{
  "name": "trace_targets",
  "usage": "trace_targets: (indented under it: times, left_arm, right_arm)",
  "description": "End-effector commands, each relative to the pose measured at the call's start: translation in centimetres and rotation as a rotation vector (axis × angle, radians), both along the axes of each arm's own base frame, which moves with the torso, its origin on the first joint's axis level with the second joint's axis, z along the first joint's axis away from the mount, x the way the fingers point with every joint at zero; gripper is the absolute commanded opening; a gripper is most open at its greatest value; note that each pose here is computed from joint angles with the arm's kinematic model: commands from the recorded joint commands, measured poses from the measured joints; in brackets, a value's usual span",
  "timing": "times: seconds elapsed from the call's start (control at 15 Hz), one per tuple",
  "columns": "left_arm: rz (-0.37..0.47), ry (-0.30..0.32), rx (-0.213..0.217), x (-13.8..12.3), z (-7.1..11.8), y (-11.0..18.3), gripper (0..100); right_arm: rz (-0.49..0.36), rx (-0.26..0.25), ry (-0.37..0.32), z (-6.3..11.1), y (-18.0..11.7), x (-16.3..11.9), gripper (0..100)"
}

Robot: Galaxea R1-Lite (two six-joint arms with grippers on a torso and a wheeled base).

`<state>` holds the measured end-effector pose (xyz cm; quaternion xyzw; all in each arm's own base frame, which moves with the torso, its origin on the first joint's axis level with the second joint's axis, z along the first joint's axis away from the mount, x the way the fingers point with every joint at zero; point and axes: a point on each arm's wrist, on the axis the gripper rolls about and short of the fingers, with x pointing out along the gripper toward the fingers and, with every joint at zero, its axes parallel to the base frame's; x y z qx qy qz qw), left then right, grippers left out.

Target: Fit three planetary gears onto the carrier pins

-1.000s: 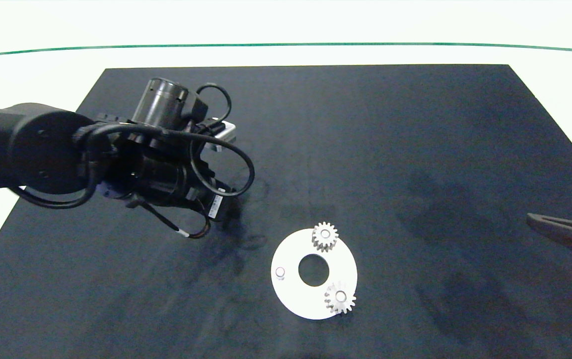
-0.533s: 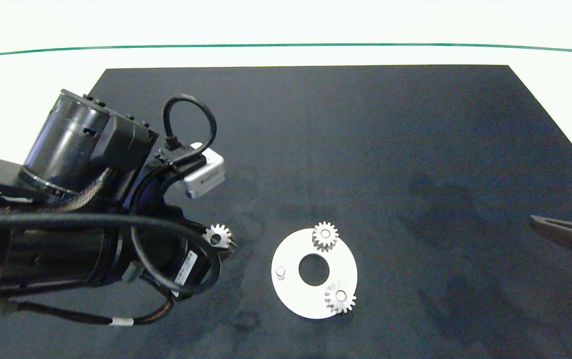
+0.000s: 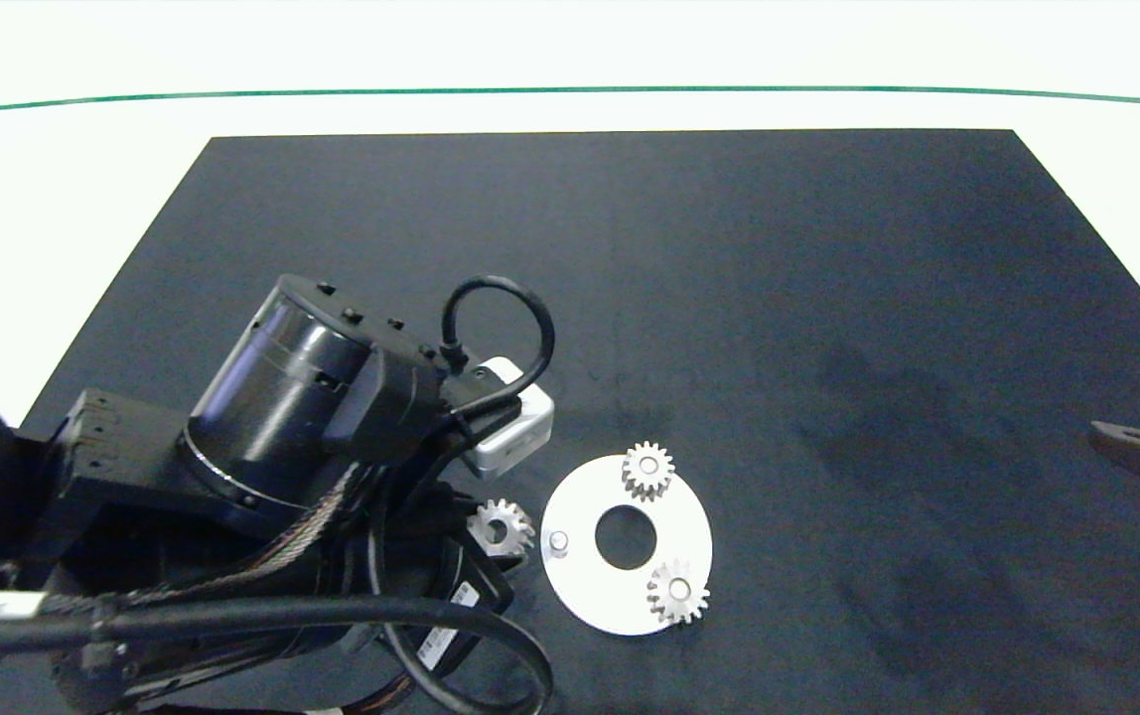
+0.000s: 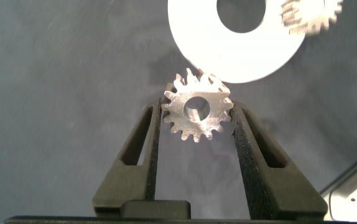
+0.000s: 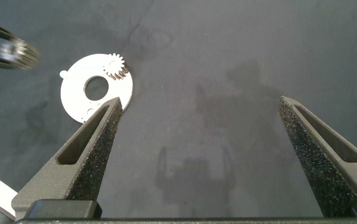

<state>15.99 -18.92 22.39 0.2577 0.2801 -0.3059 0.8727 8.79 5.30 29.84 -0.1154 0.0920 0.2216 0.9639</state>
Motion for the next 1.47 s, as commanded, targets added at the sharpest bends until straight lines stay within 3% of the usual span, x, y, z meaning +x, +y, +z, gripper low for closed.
trace_targets:
  times: [0.07,0.33,0.6,0.73,1.13,1.47]
  left_arm:
    - [0.002,0.007,0.025,1.7,-0.7,-2.3,19]
    - [-0.019,-0.014,0.010,1.9,0.0,-3.7,19]
    - [-0.021,0.000,0.031,2.0,-0.6,-3.9,19]
    - [-0.037,0.015,0.073,1.8,-0.9,-3.8,19]
    - [-0.040,0.014,0.077,1.8,-0.9,-3.8,19]
    - [-0.056,0.010,0.104,2.0,-1.3,-3.9,19]
  right_arm:
    - [0.001,-0.002,-0.009,0.1,-0.1,-0.2,100]
    - [0.005,-0.007,-0.014,0.1,-0.2,-0.3,100]
    - [0.005,-0.005,-0.017,0.1,-0.2,-0.4,100]
    - [0.005,-0.003,-0.020,0.1,-0.3,-0.5,100]
    - [0.006,-0.002,-0.021,0.2,-0.3,-0.5,100]
    - [0.005,0.000,-0.025,0.2,-0.4,-0.6,100]
